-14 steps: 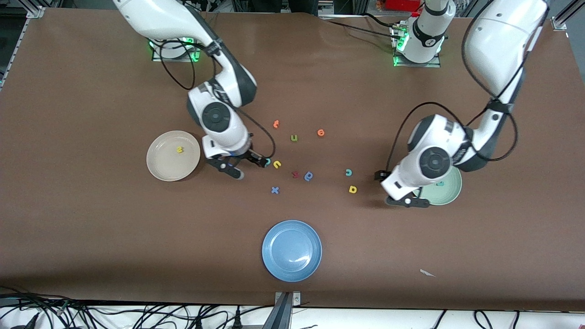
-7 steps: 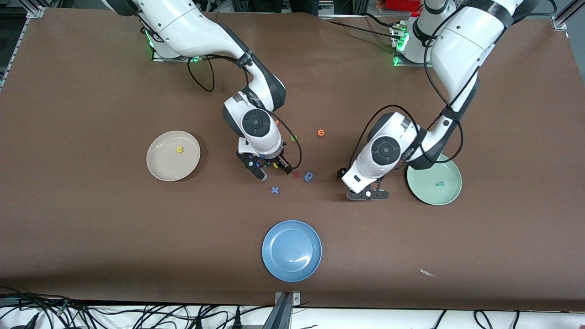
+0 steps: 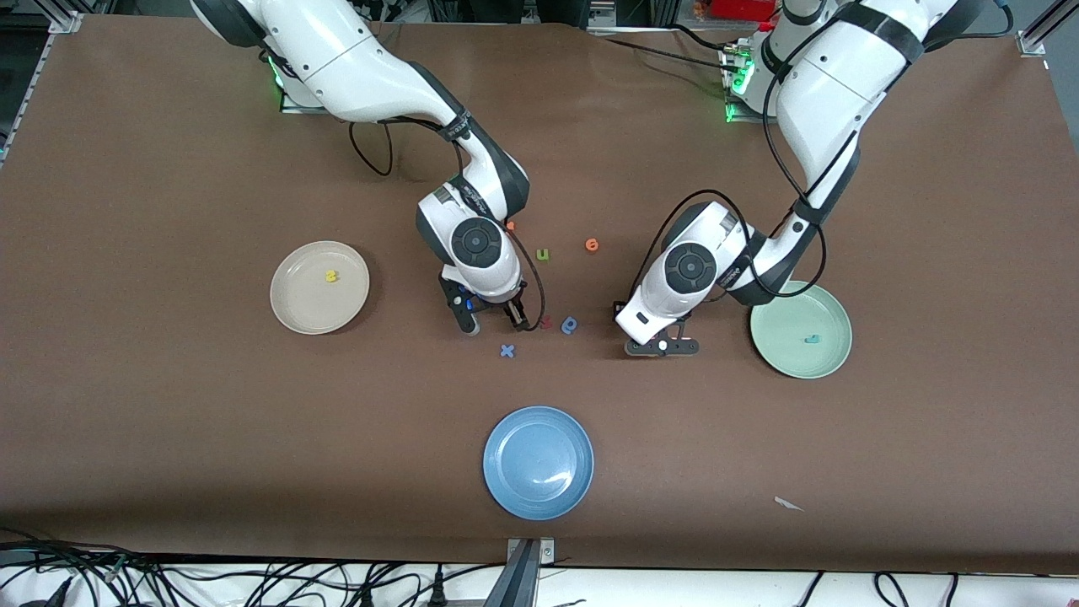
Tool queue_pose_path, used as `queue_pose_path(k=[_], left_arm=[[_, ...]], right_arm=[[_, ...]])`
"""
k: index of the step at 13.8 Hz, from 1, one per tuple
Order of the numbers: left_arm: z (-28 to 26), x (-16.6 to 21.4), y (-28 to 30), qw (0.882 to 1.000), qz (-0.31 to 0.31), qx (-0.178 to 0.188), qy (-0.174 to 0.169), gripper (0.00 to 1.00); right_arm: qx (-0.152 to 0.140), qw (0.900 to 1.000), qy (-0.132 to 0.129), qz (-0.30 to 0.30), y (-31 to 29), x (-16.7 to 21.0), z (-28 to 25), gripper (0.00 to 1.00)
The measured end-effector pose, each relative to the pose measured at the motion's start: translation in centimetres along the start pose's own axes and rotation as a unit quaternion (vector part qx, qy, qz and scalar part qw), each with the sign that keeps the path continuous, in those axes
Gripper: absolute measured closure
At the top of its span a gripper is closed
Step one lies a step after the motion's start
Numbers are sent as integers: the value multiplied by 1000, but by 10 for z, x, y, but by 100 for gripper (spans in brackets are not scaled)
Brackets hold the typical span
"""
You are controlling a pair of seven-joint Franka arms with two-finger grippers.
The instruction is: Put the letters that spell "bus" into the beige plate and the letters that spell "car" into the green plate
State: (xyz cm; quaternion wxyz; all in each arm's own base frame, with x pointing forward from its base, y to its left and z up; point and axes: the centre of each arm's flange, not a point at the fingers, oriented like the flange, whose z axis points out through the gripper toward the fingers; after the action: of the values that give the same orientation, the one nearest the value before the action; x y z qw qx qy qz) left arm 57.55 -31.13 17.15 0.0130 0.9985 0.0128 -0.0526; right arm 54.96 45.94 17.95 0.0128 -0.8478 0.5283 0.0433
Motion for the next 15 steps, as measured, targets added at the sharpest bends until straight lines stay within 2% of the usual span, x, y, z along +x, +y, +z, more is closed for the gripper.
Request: queue_pose_path(k=[2, 3, 4, 6, 7, 11, 13, 15], left_arm=[[1, -1, 0, 1000, 0, 1, -1, 35], [1, -1, 0, 1000, 0, 1, -1, 35], [1, -1, -1, 1000, -2, 1, -2, 42], [-2, 0, -2, 1000, -5, 2, 0, 65], [-2, 0, -2, 1000, -5, 2, 1, 75], [-2, 0, -2, 1000, -6, 2, 1, 75], [-7, 6, -10, 1000, -2, 8, -2, 75], [-29, 23, -42, 999, 19, 31, -19, 75]], right_arm=[[-2, 1000, 0, 5, 1, 0, 3, 33], [-3, 1000, 0, 6, 1, 0, 5, 34], [0, 1000, 0, 5, 0, -1, 4, 42], [3, 1000, -1, 7, -1, -3, 2, 67], [3, 1000, -1, 9, -2, -2, 1, 75], [11, 1000, 0, 10, -10, 0, -13, 75], [3, 1000, 14, -4, -16, 18, -37, 75], [-24, 998, 34, -49, -15, 54, -68, 75]])
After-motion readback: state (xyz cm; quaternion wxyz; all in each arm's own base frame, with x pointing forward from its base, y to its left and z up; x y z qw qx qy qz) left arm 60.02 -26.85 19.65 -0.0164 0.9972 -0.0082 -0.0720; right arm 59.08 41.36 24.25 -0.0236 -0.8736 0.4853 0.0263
